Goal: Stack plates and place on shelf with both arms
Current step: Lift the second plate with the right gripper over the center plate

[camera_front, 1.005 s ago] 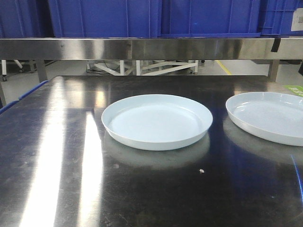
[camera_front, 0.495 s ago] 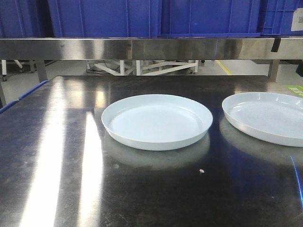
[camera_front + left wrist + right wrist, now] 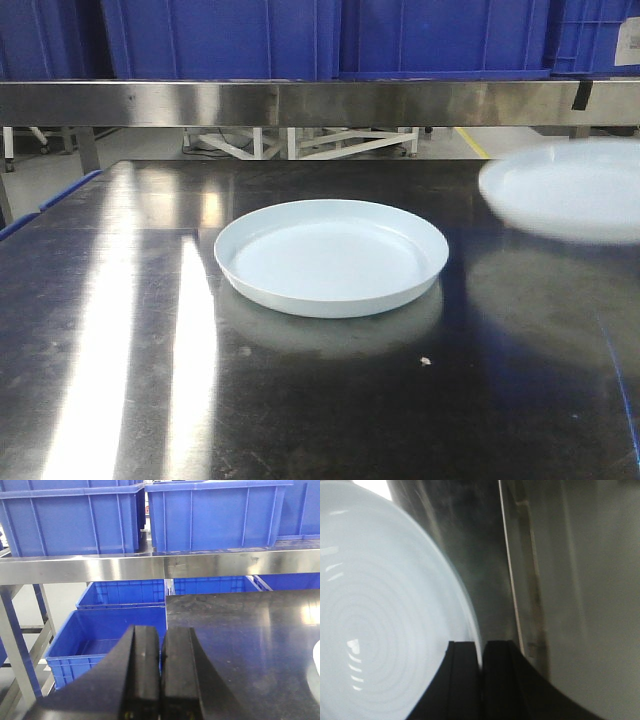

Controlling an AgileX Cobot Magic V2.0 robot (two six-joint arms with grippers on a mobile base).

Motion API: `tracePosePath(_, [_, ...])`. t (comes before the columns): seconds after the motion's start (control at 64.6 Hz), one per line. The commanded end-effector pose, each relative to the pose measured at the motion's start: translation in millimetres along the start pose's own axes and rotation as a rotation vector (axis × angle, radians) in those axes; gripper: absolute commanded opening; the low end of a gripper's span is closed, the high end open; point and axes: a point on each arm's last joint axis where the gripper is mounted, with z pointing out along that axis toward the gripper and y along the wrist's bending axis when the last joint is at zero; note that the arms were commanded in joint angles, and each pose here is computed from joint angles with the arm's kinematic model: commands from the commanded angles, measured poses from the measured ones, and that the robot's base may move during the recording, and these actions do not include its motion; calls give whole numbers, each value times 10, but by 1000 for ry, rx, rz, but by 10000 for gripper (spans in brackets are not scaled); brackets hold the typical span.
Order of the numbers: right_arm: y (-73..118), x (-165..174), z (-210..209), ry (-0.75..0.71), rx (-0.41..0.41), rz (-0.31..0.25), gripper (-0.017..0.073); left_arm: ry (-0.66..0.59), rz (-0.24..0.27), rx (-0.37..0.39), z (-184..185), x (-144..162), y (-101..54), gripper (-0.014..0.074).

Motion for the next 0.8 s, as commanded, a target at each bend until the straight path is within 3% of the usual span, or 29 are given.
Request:
tracePosePath(0.0, [166, -56, -392, -125, -96, 18, 56, -107, -6, -14, -5, -168, 18, 82])
tracePosePath(0.17, [516, 21, -399, -118, -140, -71, 56, -107, -6, -14, -5, -168, 18, 82])
tracePosePath(0.449, [1427, 279, -137, -106, -244, -300, 56, -107, -6, -14, -5, -168, 18, 82])
tracePosePath(0.619, [1690, 381, 175, -65, -262, -333, 58, -107, -6, -14, -5, -168, 18, 82])
tracePosePath(0.789, [1784, 476, 421, 14, -258, -340, 60, -107, -6, -14, -5, -168, 18, 82])
